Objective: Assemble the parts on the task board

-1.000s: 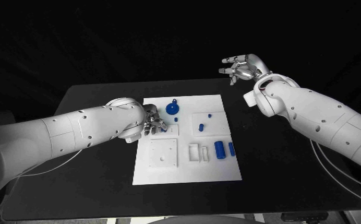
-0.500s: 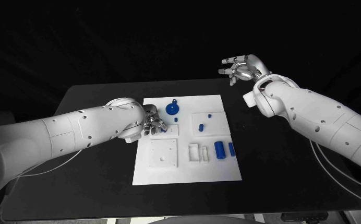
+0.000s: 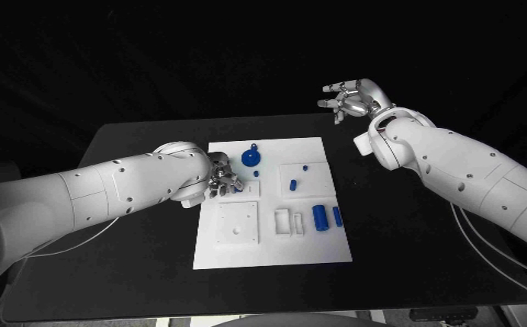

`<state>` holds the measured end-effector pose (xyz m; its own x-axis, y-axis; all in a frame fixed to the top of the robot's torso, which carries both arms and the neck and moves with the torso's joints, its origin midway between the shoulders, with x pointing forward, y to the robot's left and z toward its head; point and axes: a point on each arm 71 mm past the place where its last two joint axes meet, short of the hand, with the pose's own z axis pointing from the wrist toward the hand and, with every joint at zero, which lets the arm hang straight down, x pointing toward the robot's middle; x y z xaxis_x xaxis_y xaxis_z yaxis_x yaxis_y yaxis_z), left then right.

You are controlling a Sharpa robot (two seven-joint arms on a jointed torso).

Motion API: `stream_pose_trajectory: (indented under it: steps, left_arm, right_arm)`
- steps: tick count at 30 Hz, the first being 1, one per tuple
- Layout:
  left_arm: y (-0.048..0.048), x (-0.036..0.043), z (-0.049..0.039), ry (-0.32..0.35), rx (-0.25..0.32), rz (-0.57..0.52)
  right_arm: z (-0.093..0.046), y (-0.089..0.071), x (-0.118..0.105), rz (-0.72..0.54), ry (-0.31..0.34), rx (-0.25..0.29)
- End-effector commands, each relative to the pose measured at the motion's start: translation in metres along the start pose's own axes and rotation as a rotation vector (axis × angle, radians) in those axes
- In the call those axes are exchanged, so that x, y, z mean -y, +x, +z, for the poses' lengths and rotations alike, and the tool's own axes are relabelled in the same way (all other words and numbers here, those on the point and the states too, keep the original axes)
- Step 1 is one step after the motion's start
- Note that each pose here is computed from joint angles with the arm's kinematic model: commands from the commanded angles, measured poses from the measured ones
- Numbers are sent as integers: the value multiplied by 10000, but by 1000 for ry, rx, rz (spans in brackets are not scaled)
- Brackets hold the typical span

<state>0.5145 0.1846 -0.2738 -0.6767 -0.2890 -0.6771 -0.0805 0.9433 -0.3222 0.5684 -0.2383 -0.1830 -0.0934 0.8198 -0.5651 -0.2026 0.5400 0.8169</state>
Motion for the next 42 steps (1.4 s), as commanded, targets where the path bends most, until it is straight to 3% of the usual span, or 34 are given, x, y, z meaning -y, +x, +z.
stream_pose_trajectory:
  steps: [1,17,42]
  left_arm:
    - [33,-33,0,-8,-38,11]
    - [20,-36,2,-15,-65,24]
    - [-40,31,50,-41,-113,50]
  right_arm:
    - [1,23,-4,-2,-8,-13]
    - [3,42,-3,0,-8,-16]
    - [9,65,-15,0,-10,-22]
